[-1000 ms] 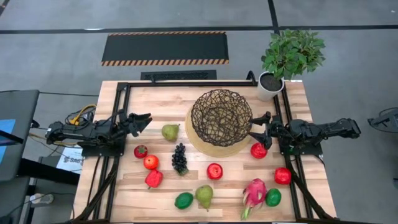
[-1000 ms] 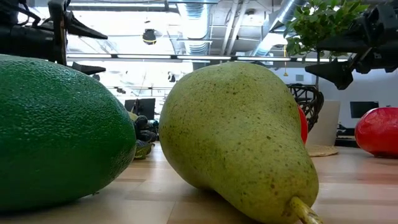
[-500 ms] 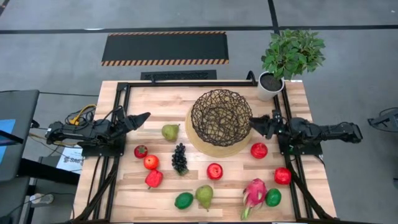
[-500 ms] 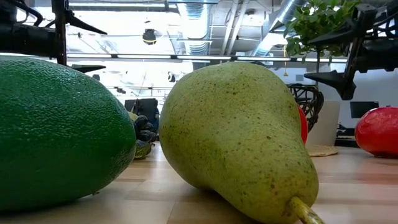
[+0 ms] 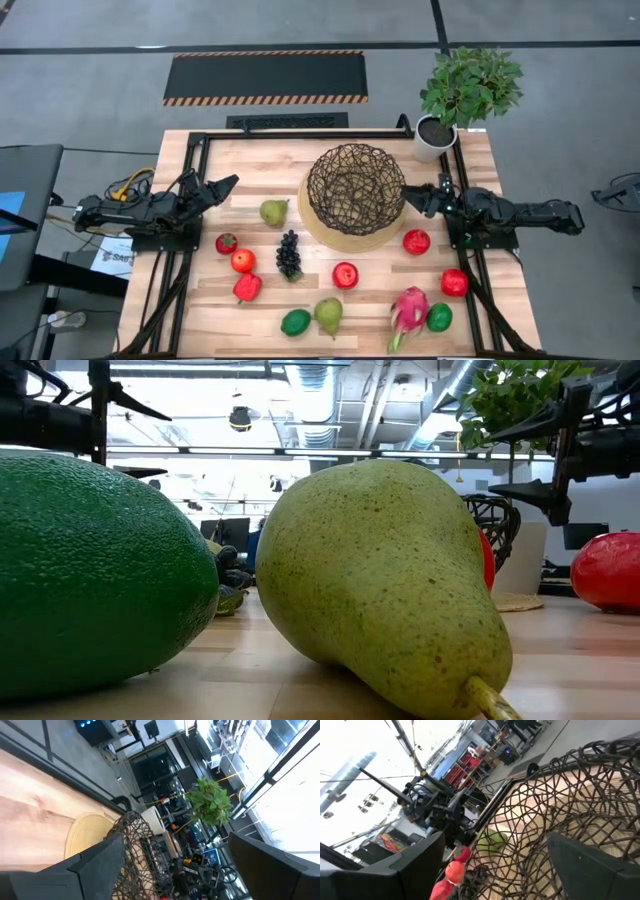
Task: Build produce basket
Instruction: Put the red apple into the black basket
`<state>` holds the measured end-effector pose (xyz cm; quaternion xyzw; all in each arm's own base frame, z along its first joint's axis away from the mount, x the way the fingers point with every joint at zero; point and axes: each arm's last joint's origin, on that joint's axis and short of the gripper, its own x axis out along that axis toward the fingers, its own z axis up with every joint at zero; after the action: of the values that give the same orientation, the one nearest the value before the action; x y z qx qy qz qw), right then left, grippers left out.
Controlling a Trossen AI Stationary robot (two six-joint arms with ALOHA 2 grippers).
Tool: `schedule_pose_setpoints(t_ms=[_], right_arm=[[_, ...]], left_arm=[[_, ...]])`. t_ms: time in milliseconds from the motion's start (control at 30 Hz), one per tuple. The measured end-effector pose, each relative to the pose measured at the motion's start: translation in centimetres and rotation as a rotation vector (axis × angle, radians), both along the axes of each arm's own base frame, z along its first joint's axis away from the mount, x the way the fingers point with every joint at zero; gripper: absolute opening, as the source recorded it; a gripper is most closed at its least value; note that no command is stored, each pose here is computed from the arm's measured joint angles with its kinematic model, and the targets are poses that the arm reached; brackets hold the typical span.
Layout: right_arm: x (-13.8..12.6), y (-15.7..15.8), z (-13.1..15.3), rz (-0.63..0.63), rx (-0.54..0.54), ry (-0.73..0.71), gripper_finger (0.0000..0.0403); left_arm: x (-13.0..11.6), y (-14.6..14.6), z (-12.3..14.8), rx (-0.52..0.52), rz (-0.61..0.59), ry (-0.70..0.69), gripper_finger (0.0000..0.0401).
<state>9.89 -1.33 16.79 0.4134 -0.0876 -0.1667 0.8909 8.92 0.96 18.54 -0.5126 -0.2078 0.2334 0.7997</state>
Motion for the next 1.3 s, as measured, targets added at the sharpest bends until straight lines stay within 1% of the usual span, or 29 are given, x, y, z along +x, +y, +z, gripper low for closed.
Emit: schedule_pose_setpoints(t_ms=[133,267,367,433,533,600,700,767,800,867,933,1000,1067,1133,1200,1300], right_arm=[[0.0,-0.1,0.0,-0.013,-0.003,0.006,0.0372],[0.0,-0.1,-0.1,0.01,0.033,-0.007,0.0372],[0.0,-0.1,0.5,0.017,0.075,-0.076,0.0372],[-0.2,-0.1,1.9,0.033,0.069,-0.13,0.0372],[-0.9,0.0,5.7,0.031,-0.042,-0.201,0.0372],[-1.0,-0.1,8.0,-0.002,-0.122,-0.18,0.0372],[-0.5,-0.3,11.6,-0.054,-0.197,-0.053,0.0372],[0.4,-0.5,13.6,-0.059,-0.2,0.073,0.0372],[1.1,-0.7,14.3,-0.054,-0.19,0.164,0.0372],[2.3,-0.9,15.7,-0.046,-0.139,0.335,0.0372],[3.5,-1.1,16.8,-0.054,-0.049,0.486,0.0372],[4.4,-1.3,17.5,-0.07,0.042,0.653,0.0372],[5.5,-1.3,18.1,-0.064,0.098,0.791,0.0372],[6.5,-0.9,18.1,-0.031,0.142,0.927,0.0372],[7.3,-0.4,18.1,0.002,0.18,1.023,0.0372],[7.9,0.9,17.3,0.022,0.241,1.126,0.0372]], left_arm=[[0.0,0.0,0.0,-0.019,-0.009,-0.015,0.0345],[0.0,0.0,0.1,-0.048,-0.012,-0.049,0.0345],[-0.1,0.0,0.7,-0.061,-0.02,-0.121,0.0345],[-0.2,-0.1,1.4,-0.046,-0.05,-0.186,0.0345],[-0.5,-0.1,2.5,-0.002,-0.076,-0.277,0.0345],[-0.8,-0.1,3.2,0.013,-0.072,-0.318,0.0345],[-1.4,0.0,4.9,0.039,-0.066,-0.33,0.0345],[-1.8,0.0,6.3,0.062,-0.072,-0.317,0.0345],[-1.9,0.0,7.1,0.079,-0.077,-0.302,0.0345],[-2.2,0.0,8.9,0.106,-0.09,-0.273,0.0345],[-2.4,-0.1,10.8,0.13,-0.117,-0.226,0.0345],[-2.3,-0.2,12.4,0.15,-0.155,-0.133,0.0345],[-2.0,-0.3,13.9,0.156,-0.181,-0.031,0.0345],[-1.6,-0.3,15.1,0.145,-0.19,0.072,0.0345],[-1.0,-0.3,15.9,0.116,-0.179,0.164,0.0345],[-0.1,-0.4,16.8,0.093,-0.175,0.262,0.0345]])
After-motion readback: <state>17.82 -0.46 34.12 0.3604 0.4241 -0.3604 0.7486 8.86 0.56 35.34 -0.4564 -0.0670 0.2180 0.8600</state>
